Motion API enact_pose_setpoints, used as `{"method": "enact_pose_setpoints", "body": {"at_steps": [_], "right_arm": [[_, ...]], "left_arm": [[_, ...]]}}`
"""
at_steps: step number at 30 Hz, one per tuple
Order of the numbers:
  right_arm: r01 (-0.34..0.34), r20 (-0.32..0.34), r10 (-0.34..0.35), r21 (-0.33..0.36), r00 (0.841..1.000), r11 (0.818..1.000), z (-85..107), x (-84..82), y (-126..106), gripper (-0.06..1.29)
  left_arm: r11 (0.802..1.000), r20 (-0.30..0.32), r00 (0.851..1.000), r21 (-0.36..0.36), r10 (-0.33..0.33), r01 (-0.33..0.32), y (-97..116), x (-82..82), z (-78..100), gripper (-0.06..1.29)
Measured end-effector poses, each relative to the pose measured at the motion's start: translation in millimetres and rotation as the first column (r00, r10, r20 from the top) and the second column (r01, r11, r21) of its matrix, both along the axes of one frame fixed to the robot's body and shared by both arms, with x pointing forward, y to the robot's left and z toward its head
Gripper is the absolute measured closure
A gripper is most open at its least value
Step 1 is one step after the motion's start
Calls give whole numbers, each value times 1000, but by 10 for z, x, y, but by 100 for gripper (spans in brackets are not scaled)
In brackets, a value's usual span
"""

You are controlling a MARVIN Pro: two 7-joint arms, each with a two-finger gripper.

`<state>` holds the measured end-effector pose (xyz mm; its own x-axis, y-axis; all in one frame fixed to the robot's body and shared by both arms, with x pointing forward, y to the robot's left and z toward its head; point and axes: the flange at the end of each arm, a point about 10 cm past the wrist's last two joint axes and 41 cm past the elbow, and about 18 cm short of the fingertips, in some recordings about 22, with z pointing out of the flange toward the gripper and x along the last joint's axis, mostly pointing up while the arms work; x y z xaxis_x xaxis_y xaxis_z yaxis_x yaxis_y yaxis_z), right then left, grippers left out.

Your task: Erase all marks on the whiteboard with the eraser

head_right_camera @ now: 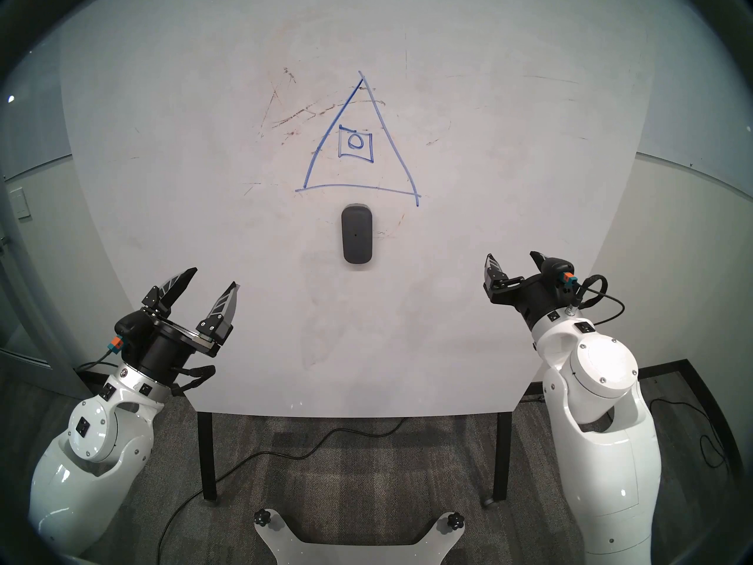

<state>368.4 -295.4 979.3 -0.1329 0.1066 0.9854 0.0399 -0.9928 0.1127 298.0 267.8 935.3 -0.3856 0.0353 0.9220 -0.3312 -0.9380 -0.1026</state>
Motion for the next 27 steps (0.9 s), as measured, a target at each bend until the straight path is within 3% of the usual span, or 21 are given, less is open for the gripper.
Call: {"method": "enact_pose_setpoints", "body": {"at_steps": [27], "right_arm": [[1, -2, -1, 0, 1000, 1000, -6, 0, -1, 0]], "left_arm": [[1000, -12, 1000, -20, -22, 22, -61, 39, -34, 2]]}}
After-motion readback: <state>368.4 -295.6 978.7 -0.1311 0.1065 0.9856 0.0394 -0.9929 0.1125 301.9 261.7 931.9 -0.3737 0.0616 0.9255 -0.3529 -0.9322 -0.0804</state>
